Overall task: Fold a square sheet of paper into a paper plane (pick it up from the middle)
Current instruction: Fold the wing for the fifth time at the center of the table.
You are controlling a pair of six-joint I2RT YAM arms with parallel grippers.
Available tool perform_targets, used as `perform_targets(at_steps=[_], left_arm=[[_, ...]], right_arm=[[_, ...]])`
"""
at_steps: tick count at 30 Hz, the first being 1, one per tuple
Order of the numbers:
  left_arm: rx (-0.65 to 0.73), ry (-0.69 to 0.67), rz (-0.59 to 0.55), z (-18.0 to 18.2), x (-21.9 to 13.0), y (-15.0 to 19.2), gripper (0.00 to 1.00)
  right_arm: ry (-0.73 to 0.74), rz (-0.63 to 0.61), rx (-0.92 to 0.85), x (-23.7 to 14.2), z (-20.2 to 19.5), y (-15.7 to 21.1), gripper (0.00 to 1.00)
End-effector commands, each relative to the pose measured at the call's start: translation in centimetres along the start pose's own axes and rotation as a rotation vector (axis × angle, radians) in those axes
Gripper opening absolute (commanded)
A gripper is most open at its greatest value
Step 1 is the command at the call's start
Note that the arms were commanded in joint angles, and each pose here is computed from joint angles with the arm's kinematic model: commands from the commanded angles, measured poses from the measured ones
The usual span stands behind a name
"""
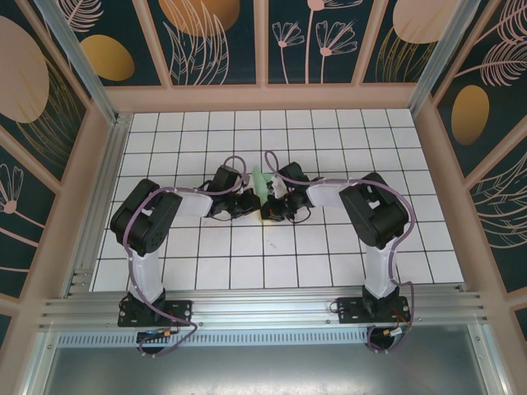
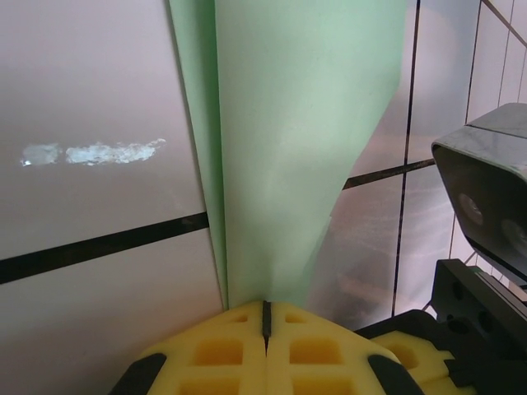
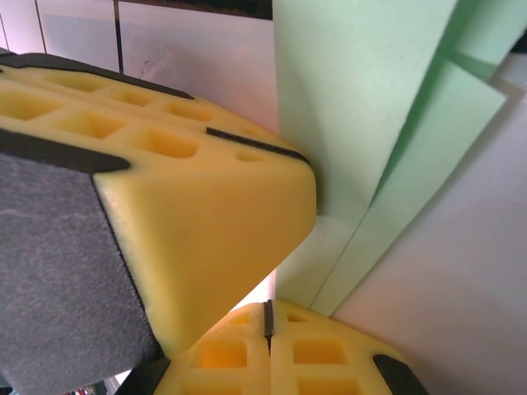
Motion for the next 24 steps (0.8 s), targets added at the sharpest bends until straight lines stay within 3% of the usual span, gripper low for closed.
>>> perform_targets(at_steps=[1,24], left_arm=[[-0.036,-0.108,-0.047,1.4,-0.1,-0.9,0.06],[-0.043,-0.26,-0.141,3.6,1.0,-7.7,0.07]], right_arm=[[0.213,0.106,0.136,1.7,-5.2,2.6,0.0],[0.301,0.137,0.157,2.3,-7.1,4.1,0.0]])
Point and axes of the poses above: each hand's point on the last joint's axis, 136 mm out from that joint toward the fingers, its own x axis out along the fingers, its own z axis along the line the jaws close on, y = z × x, the point moved 7 cm from there along -x, back along the fingers, and after that the axes turned 13 degrees about x, right-handed, at the moved point
